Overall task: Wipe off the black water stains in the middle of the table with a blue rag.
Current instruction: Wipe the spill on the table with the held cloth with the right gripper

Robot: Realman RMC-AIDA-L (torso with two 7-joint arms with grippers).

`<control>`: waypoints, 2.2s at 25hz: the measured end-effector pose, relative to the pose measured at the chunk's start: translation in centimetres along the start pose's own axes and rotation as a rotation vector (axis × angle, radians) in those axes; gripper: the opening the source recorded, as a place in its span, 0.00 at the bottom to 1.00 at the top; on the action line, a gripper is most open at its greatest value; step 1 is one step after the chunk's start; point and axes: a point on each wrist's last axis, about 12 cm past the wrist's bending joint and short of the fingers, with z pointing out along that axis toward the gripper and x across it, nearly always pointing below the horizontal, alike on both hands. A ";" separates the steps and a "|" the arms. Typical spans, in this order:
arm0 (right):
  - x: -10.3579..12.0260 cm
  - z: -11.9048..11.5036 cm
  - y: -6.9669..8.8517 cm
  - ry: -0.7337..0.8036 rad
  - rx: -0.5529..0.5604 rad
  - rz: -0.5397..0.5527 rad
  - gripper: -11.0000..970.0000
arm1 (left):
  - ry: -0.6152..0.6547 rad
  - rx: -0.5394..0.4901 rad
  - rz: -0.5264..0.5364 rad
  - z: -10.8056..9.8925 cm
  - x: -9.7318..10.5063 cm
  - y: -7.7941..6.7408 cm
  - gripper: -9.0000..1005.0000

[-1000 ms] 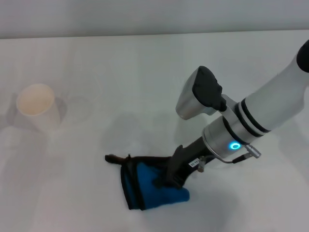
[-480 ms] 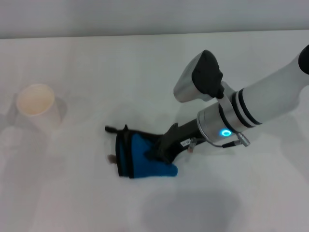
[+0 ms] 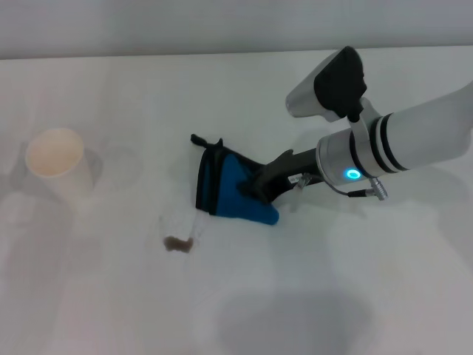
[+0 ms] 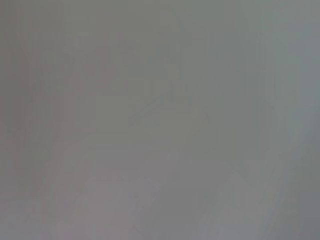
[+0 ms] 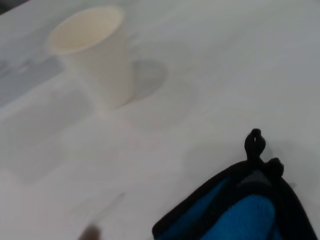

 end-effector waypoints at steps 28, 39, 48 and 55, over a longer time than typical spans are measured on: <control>-0.1 3.1 6.7 0.078 -0.244 -0.163 0.10 | -0.003 0.016 0.002 0.5 -0.1 -0.3 0.87; -1.1 3.4 4.5 -0.035 -0.061 -0.120 0.10 | -0.005 0.014 0.001 0.5 -0.2 -0.3 0.87; -0.1 3.1 2.3 -0.095 0.087 -0.035 0.10 | -0.011 0.014 0.001 0.7 -0.3 -0.3 0.87; 0.3 2.2 0.7 -0.153 0.154 0.056 0.10 | -0.004 0.009 0.001 0.9 -0.2 -0.3 0.87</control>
